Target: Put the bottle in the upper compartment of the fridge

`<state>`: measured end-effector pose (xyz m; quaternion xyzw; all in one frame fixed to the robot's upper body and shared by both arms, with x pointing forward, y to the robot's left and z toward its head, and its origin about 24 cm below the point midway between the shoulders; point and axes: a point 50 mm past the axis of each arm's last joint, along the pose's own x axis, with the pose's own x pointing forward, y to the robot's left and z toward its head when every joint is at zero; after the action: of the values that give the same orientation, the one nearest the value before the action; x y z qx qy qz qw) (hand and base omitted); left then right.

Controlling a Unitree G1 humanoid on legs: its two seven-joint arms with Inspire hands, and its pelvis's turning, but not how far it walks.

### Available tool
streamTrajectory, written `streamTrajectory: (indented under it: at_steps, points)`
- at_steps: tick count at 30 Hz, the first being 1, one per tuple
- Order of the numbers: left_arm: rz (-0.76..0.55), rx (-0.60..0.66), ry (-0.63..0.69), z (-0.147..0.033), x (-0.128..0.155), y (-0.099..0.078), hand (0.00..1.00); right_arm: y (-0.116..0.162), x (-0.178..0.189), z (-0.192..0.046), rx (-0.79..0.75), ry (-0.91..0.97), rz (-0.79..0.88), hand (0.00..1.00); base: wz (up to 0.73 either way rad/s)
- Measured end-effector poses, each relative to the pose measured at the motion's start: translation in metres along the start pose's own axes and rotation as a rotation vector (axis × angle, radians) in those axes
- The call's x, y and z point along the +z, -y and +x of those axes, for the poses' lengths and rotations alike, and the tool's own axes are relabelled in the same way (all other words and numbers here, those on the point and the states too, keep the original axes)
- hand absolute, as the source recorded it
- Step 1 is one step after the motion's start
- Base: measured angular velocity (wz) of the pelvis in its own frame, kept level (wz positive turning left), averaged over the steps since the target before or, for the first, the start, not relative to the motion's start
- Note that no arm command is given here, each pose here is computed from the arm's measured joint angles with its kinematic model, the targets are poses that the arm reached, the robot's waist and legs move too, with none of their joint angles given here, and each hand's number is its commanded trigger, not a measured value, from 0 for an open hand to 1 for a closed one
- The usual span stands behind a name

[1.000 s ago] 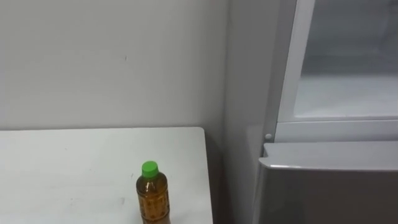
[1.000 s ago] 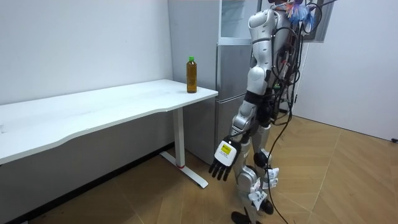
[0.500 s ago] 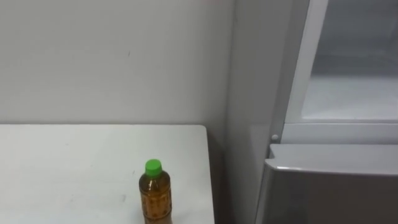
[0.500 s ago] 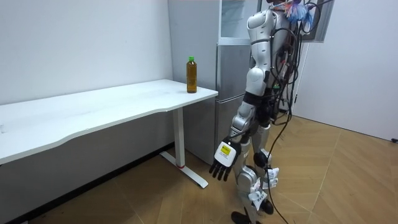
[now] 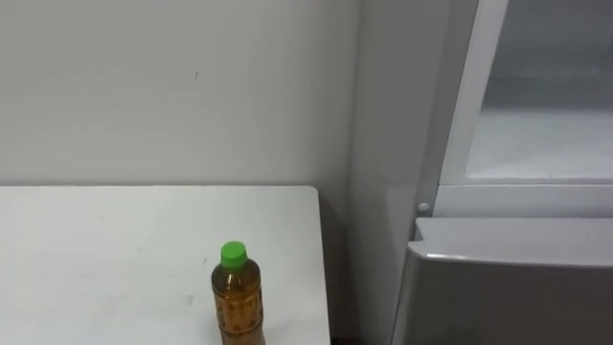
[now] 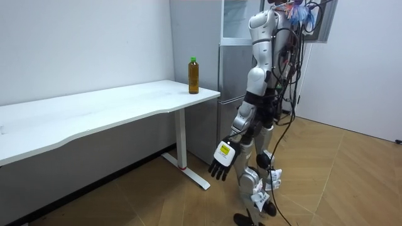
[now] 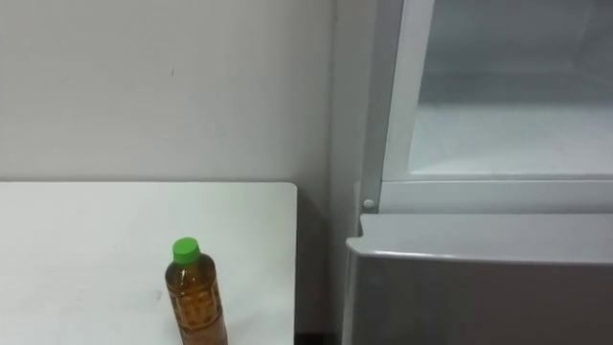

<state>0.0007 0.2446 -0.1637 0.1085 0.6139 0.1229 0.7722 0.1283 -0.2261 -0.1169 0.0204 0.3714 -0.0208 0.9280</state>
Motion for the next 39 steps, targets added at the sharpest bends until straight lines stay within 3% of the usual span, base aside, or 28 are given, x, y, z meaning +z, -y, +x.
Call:
streamTrajectory:
  at_steps: [10, 21, 39]
  points:
    - [0.018, -0.039, 0.007, 0.0, 0.001, 0.002, 0.0, -0.009, 0.026, -0.013, 0.049, 0.112, -0.025, 0.0, -0.05]
    - [0.043, -0.021, 0.013, 0.0, 0.002, -0.007, 0.0, -0.006, 0.058, -0.02, 0.109, 0.118, -0.166, 0.0, -0.1]
    - [0.047, -0.02, 0.014, 0.002, 0.005, -0.014, 0.0, -0.015, 0.117, -0.049, 0.244, 0.29, -0.353, 0.0, -0.05]
